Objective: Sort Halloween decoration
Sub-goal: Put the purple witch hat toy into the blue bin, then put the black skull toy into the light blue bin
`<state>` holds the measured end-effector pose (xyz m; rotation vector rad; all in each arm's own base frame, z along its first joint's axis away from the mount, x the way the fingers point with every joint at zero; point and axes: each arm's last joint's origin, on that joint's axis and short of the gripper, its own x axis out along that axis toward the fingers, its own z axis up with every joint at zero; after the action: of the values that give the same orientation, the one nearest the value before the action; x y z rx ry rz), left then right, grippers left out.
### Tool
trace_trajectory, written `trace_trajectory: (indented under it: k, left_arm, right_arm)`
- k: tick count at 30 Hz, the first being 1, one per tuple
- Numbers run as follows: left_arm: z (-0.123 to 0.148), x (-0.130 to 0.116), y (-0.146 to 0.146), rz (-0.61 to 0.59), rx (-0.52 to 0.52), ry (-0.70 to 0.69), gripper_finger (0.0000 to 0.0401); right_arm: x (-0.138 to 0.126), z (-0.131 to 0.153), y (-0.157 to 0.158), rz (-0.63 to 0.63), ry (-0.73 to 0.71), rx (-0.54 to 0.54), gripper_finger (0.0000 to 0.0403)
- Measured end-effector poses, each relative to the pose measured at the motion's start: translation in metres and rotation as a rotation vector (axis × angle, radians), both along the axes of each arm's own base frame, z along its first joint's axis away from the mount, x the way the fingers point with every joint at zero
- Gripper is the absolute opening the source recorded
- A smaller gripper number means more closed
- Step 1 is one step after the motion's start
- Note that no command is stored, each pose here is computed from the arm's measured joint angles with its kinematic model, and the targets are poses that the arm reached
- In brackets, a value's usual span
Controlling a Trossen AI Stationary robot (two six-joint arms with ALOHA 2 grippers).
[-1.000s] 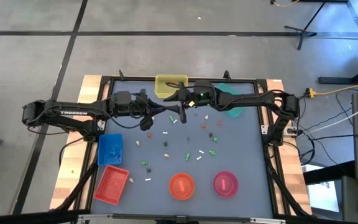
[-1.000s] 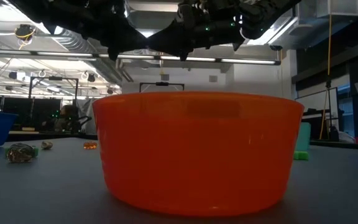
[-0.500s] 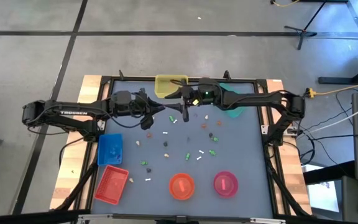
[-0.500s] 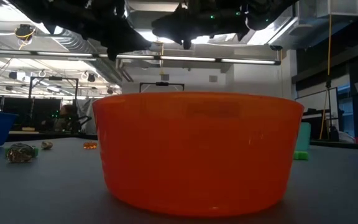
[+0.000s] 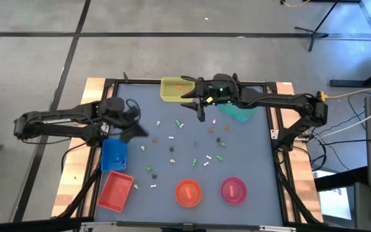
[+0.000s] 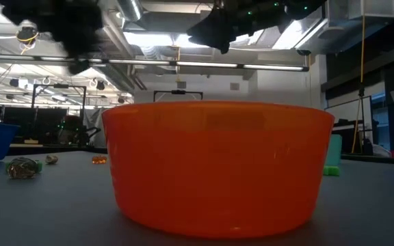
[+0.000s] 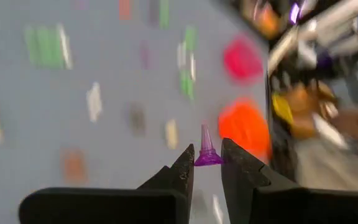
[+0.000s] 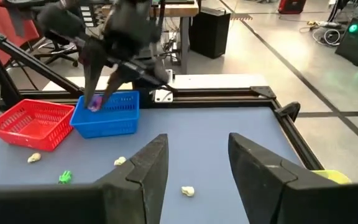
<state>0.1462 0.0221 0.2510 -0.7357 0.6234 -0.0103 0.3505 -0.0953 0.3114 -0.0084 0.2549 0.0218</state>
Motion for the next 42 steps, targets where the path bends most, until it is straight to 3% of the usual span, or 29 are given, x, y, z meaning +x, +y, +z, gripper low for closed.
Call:
trace_trajectory:
  k: [4,10,18,36,42]
  left_arm:
    - [-0.015,-0.029,-0.011,0.016,-0.195,0.284,0.0044]
    - [-0.027,-0.055,-0.019,0.085,-0.302,0.58,0.0044]
    - [-0.028,-0.055,-0.018,0.103,-0.243,0.589,0.0047]
    - [-0.029,-0.055,-0.016,0.142,-0.197,0.588,0.0133]
    - [-0.022,-0.042,-0.013,0.158,-0.158,0.433,0.0146]
  right_arm:
    - [0.0,-0.002,0.0,0.0,0.009,0.002,0.0167]
    - [0.0,-0.002,0.0,0.0,0.015,0.004,0.0167]
    - [0.0,-0.003,0.0,0.0,0.022,0.006,0.0167]
    - [0.0,-0.004,0.0,0.0,0.029,0.008,0.0167]
    - [0.0,-0.005,0.0,0.0,0.045,0.013,0.0167]
